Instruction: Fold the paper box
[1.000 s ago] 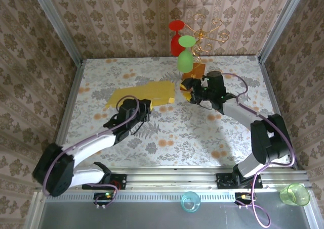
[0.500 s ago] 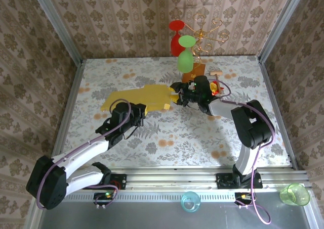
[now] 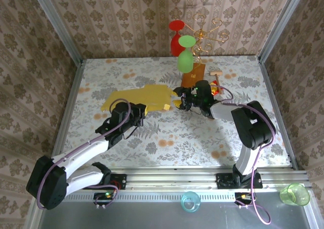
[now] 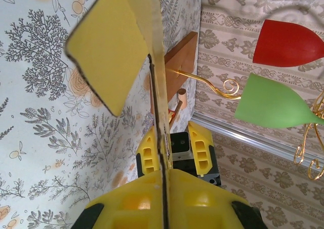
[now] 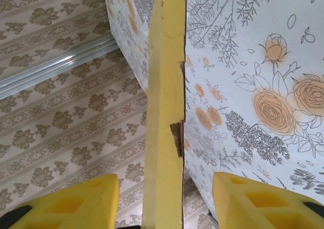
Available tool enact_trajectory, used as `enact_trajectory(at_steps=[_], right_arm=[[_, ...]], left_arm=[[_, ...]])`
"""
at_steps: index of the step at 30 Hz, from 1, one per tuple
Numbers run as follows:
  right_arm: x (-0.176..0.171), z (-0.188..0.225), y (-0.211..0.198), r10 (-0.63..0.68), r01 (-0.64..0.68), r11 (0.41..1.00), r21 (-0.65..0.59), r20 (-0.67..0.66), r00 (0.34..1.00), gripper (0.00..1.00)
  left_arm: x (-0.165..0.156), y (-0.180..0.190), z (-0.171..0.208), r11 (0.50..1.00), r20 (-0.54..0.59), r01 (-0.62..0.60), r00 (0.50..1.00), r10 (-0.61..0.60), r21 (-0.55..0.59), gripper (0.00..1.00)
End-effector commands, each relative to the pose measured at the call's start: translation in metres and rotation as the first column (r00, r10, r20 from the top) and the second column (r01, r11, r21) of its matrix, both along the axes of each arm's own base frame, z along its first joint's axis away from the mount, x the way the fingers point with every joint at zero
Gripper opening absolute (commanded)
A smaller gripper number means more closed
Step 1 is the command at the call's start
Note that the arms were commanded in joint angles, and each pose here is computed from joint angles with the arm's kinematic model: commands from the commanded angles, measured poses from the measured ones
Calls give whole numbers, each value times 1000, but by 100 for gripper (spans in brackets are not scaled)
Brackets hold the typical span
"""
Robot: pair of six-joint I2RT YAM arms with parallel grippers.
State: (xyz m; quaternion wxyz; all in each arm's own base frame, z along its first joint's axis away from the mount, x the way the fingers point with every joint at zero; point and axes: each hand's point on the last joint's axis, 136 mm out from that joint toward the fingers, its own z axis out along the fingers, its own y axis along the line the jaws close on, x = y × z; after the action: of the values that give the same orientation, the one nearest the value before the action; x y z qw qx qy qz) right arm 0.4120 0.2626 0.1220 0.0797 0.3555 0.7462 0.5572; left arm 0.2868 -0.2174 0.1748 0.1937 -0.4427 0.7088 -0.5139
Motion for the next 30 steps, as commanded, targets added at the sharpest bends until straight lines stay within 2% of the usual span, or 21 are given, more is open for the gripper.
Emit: enact_trajectory(at_steps=[1,7,15,22,26,28,29,30], right_arm=[[2,-2,1,-11,11,1000,3,7,1000,52],[19,0,13,-36,36,996,83,5,999,43],[26,2,20,-55,56,992,115,-5,998,20],[33,10,26,-66,64,990,129,10,998,11],[34,14,25,-84,82,988,131,13,996,0],[33,16,23,-98,96,988,123,15,995,0],[33,20,20,-108,104,987,121,25,994,0],[33,23,18,-117,112,987,117,35,993,0]], left_arm=[[-1,1,4,1000,12,15,1000,-15,7,0],[-1,0,4,1000,10,18,1000,-18,9,0],[-1,0,2,1000,2,20,1000,-20,7,0],[-1,1,0,1000,-8,28,1000,-28,6,0],[-1,3,-1,1000,-10,27,1000,-27,6,0],[0,5,1,1000,-6,23,1000,-23,6,0],[0,7,3,1000,-5,23,1000,-23,8,8],[0,10,3,1000,-7,24,1000,-24,15,21]])
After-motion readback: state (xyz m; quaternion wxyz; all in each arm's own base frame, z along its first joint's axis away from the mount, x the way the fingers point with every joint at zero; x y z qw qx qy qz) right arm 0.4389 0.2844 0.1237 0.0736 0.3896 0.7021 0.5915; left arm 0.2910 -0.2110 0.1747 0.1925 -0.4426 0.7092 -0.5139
